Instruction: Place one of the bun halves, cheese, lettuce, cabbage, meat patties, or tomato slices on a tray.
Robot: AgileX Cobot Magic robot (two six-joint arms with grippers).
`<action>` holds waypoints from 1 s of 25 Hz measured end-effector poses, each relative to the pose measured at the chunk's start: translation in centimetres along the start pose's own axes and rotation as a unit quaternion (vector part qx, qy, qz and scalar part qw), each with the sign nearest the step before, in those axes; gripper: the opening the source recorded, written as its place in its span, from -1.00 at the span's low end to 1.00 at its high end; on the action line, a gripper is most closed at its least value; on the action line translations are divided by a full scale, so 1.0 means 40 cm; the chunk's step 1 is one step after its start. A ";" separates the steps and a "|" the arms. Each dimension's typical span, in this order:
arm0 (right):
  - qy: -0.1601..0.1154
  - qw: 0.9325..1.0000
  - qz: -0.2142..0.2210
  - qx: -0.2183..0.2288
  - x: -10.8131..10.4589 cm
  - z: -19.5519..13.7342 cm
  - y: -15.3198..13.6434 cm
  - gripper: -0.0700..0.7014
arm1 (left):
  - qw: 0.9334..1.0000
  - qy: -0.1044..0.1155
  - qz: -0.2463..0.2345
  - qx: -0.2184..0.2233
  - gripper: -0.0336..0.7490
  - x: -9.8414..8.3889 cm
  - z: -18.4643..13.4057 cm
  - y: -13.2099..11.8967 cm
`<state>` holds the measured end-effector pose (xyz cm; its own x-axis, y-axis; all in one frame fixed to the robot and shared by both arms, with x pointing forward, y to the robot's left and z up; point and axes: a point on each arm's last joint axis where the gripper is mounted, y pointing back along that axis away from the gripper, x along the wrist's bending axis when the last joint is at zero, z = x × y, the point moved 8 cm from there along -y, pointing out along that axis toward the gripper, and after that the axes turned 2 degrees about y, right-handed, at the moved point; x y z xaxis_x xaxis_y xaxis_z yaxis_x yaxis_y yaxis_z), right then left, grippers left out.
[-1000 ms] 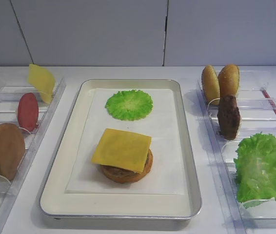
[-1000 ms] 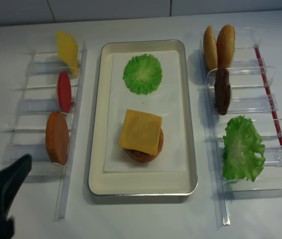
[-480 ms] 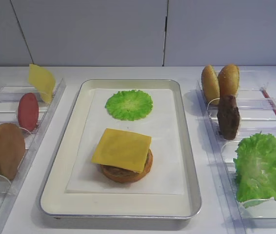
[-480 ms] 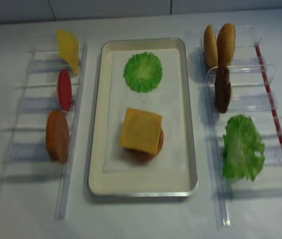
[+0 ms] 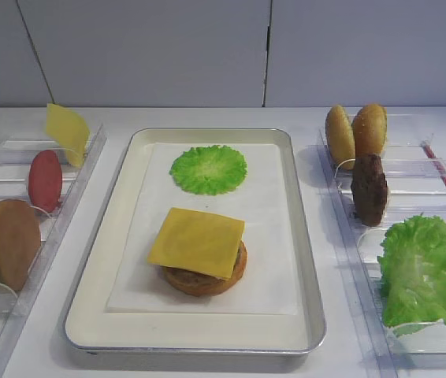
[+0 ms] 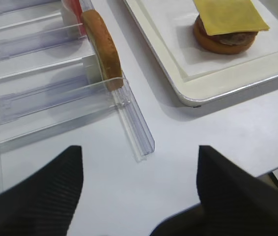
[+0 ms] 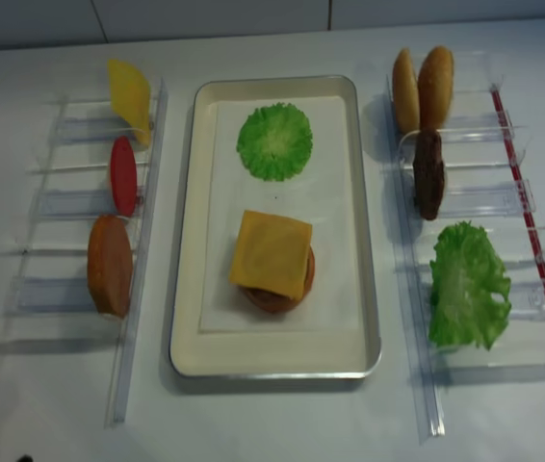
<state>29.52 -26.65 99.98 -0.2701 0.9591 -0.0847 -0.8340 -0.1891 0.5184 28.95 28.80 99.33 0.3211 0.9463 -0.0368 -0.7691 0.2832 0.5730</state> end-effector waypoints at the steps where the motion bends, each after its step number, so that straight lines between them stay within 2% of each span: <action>1: 0.000 1.000 0.000 0.001 0.000 -0.001 -0.001 0.52 | 1.000 -0.001 -0.002 -0.002 0.30 -0.002 0.001 -0.003; 19: 0.001 1.000 0.000 0.001 0.000 -0.001 -0.001 0.52 | 1.000 0.002 0.003 -0.009 0.30 -0.001 0.007 -0.002; 22: 0.001 1.000 0.000 0.001 0.000 -0.001 -0.001 0.52 | 0.999 0.018 0.026 -0.010 0.30 0.007 0.006 -0.001; 25: 0.001 1.000 0.000 0.001 0.000 -0.001 -0.001 0.52 | 0.997 0.046 0.067 -0.012 0.30 0.020 0.006 0.001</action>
<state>29.53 -26.65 99.92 -0.2711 0.9587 -0.0858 -0.8331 -0.1891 0.5199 29.30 29.54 99.51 0.1629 0.9860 -0.0360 -0.8155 0.1551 0.5577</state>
